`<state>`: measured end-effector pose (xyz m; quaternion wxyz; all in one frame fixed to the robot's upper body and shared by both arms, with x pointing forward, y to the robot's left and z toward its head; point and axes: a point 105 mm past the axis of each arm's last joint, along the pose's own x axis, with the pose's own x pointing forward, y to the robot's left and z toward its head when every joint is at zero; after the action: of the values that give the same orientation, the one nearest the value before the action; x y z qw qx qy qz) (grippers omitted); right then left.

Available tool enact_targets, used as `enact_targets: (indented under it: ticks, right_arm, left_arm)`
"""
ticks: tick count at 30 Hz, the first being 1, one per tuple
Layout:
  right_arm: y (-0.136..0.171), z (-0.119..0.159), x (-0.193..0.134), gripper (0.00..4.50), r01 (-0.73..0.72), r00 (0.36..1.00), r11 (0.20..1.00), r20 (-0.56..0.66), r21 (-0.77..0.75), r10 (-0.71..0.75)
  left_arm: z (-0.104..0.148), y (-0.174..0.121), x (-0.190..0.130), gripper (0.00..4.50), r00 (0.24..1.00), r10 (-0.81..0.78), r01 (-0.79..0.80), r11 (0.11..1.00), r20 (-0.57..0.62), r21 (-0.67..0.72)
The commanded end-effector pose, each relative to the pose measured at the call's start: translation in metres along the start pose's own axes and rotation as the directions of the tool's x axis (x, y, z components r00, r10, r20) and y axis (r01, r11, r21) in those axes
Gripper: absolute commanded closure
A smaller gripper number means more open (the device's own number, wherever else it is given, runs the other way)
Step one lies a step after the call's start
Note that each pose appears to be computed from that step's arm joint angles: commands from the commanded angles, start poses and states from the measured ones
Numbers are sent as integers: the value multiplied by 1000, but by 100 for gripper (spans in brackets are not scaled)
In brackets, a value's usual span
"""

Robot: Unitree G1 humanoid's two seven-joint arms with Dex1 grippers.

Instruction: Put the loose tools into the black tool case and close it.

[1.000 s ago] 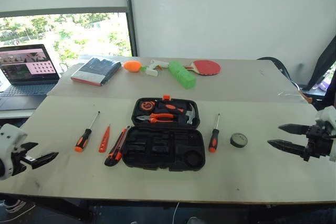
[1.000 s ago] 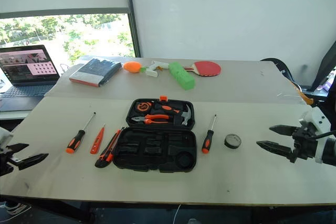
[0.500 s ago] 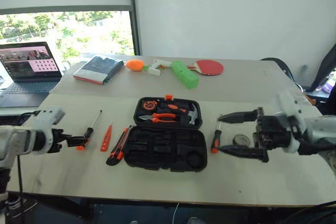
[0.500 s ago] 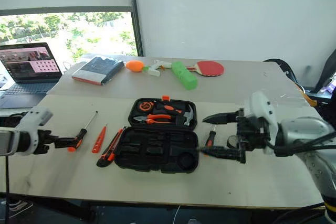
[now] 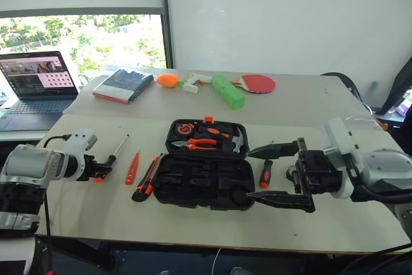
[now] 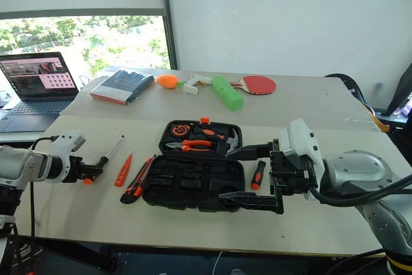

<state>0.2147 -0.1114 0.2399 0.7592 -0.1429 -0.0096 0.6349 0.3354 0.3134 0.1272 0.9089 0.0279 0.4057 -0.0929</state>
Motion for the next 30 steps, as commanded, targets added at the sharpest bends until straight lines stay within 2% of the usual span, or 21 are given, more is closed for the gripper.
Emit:
enact_targets:
  ticks: [1, 4, 5, 7, 9, 11, 15, 17, 20, 22, 25, 30]
  right_arm:
    - [3, 5, -3, 0, 23, 1000, 1000, 18, -21, -23]
    - [2, 1, -7, 0, 61, 998, 998, 6, -7, -61]
    - [2, -1, -10, 0, 76, 997, 997, 2, 0, -76]
    - [1, -5, -16, 0, 117, 993, 993, -12, 19, -117]
    - [1, -9, -20, 0, 140, 990, 989, -19, 39, -140]
    - [2, -15, -23, 0, 161, 987, 986, -40, 49, -159]
    - [-1, -27, -31, 0, 231, 971, 971, -77, 65, -226]
    - [-3, -31, -35, 0, 268, 961, 961, -88, 69, -261]
    - [-4, -35, -38, 0, 315, 947, 946, -92, 72, -308]
    - [-2, -37, -39, 0, 339, 938, 938, -101, 73, -332]
    - [-2, -41, -45, 0, 371, 924, 926, -124, 68, -361]
    - [-7, -37, -52, 0, 415, 908, 907, -107, 79, -406]
  left_arm:
    - [7, 12, -2, 364, 998, 49, -50, 999, 30, 15]
    - [35, 18, -10, 364, 983, 62, -84, 989, 171, 123]
    - [49, 12, -15, 364, 975, 25, -65, 983, 223, 172]
    - [87, -21, -30, 364, 935, -146, 34, 944, 323, 329]
    - [108, -50, -38, 364, 904, -278, 84, 861, 326, 501]
    - [116, -81, -40, 364, 878, -406, 153, 739, 254, 656]
    - [114, -137, -37, 364, 816, -577, 294, 465, 33, 835]
    - [105, -159, -31, 364, 794, -602, 345, 331, -84, 878]
    - [92, -181, -13, 364, 794, -570, 373, 180, -212, 910]
    - [86, -191, 1, 364, 803, -543, 359, 111, -246, 927]
    - [77, -197, 16, 364, 806, -523, 355, 54, -276, 933]
    - [82, -197, 27, 364, 828, -490, 334, 41, -272, 942]
